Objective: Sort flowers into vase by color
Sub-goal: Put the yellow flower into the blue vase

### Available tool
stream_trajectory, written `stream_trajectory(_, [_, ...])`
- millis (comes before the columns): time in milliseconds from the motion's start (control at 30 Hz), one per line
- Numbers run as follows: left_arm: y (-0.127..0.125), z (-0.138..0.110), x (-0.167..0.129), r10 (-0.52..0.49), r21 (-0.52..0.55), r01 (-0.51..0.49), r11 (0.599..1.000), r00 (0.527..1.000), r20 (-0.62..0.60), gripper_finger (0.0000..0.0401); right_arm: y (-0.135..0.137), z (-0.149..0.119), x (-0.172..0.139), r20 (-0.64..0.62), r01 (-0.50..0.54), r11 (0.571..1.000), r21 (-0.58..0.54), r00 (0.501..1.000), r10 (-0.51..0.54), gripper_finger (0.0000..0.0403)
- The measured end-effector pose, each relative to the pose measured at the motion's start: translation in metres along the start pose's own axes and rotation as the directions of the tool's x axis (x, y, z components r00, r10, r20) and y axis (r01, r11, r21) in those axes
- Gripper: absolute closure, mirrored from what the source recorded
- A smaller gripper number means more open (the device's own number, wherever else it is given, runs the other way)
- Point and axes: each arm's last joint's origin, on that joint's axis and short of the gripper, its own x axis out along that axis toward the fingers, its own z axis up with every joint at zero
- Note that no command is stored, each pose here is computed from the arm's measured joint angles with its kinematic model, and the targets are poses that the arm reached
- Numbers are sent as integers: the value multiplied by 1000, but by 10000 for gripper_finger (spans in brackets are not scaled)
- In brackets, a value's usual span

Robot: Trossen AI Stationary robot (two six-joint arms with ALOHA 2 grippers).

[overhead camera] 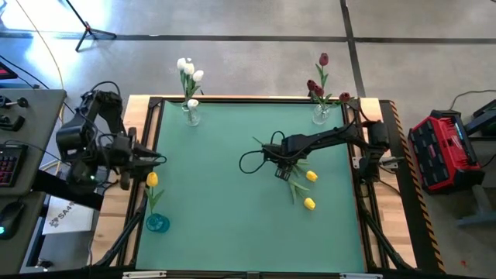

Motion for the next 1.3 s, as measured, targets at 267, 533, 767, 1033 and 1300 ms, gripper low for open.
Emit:
stream_trajectory(267, [1,-10,10,93,25,-92,995,995,-42,291,0,0,0,-2,-16,1000,-5,1000,16,346])
stream_trajectory(533, [-1,-15,21,195,67,-188,980,974,-118,291,14,-2,-9,-4,45,998,-45,999,-46,379])
stream_trajectory(767, [-7,-14,32,263,131,-244,961,952,-156,291,53,1,-52,61,41,986,-163,998,-32,397])
stream_trajectory(1033, [-27,-6,55,242,213,-204,955,956,-167,291,84,23,-110,179,-257,932,-254,935,306,400])
stream_trajectory(1300, [-51,-2,93,268,483,-163,860,951,-157,291,82,58,-145,275,-643,727,-241,673,686,401])
